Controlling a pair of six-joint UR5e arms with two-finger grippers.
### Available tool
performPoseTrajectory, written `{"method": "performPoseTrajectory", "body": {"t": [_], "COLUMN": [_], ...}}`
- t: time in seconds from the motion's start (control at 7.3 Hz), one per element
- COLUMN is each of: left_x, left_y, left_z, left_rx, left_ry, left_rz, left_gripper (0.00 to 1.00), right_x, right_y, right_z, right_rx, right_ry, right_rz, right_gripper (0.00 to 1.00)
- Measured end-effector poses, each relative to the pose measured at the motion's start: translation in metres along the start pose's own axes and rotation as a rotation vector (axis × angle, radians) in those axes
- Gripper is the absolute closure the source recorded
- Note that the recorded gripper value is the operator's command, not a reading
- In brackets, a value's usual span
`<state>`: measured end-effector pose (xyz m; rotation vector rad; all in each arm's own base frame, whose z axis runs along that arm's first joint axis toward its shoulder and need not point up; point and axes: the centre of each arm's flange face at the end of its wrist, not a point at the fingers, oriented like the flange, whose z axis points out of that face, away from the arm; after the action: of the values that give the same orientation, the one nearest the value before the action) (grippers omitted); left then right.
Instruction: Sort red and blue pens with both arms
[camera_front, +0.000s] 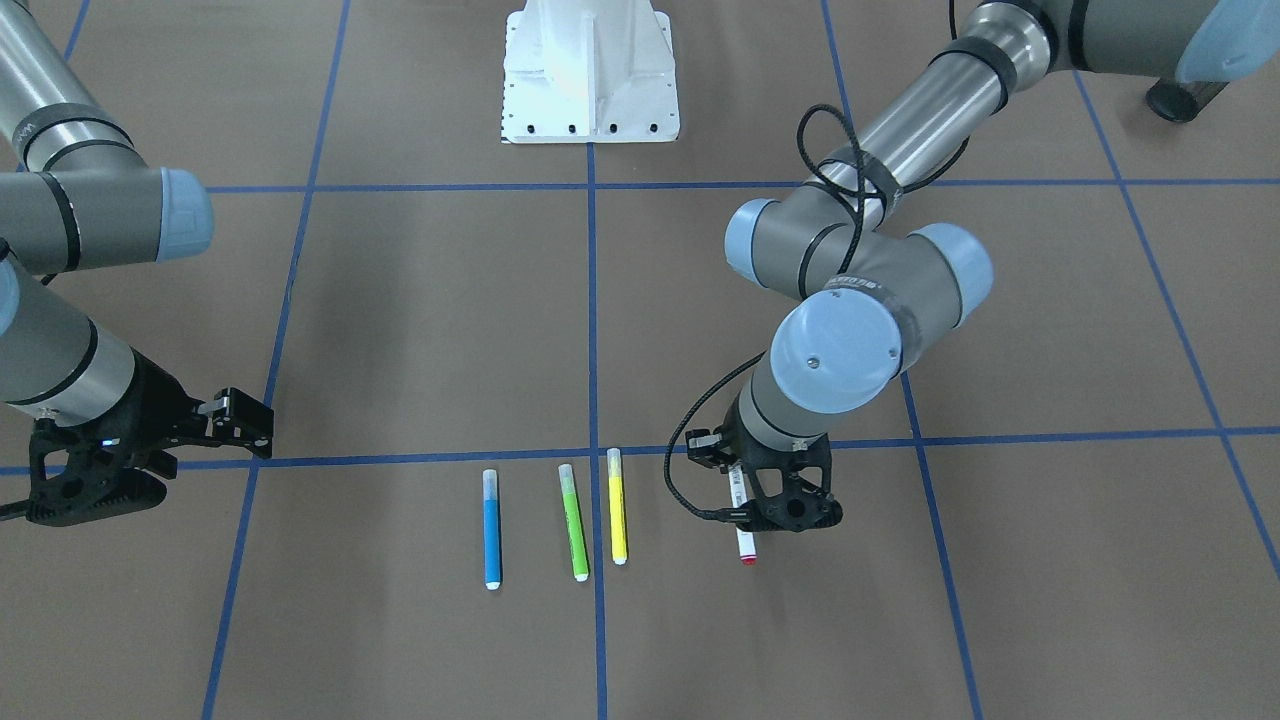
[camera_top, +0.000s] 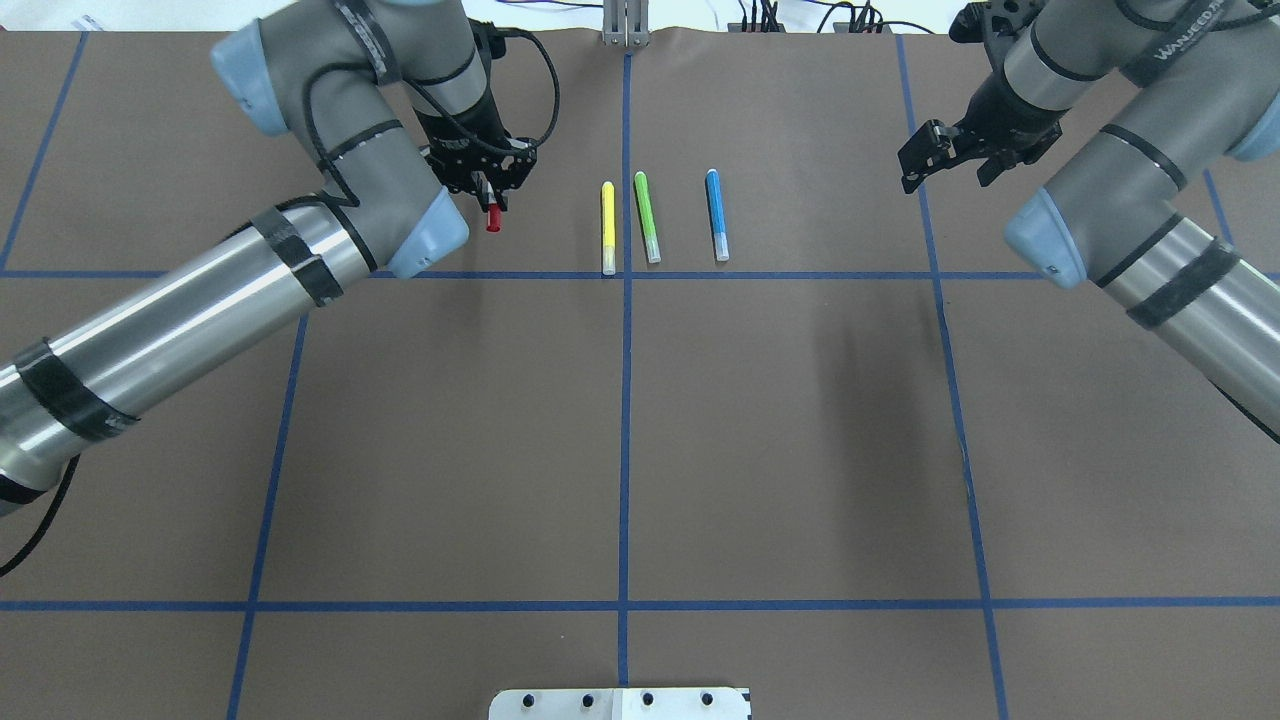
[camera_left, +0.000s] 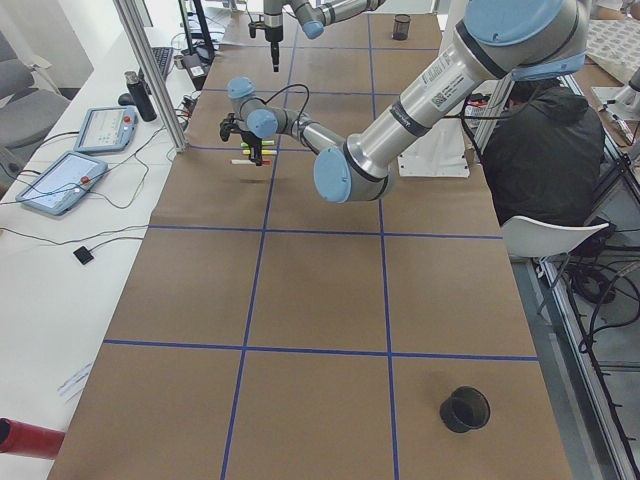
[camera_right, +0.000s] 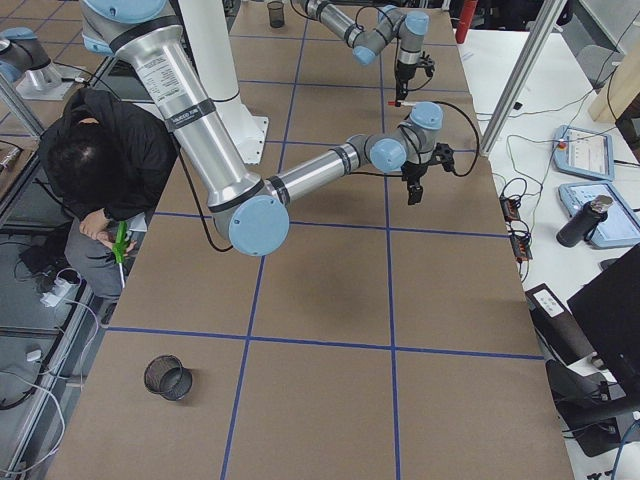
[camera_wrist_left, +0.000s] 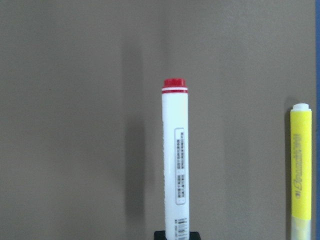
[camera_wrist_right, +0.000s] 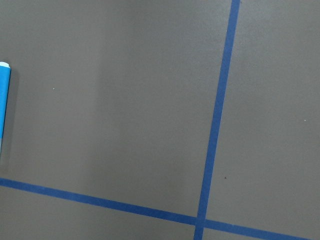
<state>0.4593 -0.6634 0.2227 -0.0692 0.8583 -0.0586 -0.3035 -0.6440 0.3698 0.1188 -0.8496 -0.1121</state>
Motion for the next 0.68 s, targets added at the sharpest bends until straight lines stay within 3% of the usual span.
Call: {"method": "performPoseTrajectory", "body": {"t": [0.27,0.68], "left_x": [-0.031,-0.118], "left_y": [0.023,0.016], "left_z": [-0.071,-0.112], "left_rx": [-0.015,0.032], "left_ry": [-0.041,-0.058], "left_rz": [-0.168,-0.345], "left_gripper": [1.00,1.00], "right_x": [-0.037,-0.091], "right_y": [-0.027,-0.042], "right_z": [0.011,0.022], "right_rx": [-0.015,-0.033], "right_ry": [0.000,-0.009], "right_rz": [0.016,0.012], "right_gripper": [0.01,0.02]}}
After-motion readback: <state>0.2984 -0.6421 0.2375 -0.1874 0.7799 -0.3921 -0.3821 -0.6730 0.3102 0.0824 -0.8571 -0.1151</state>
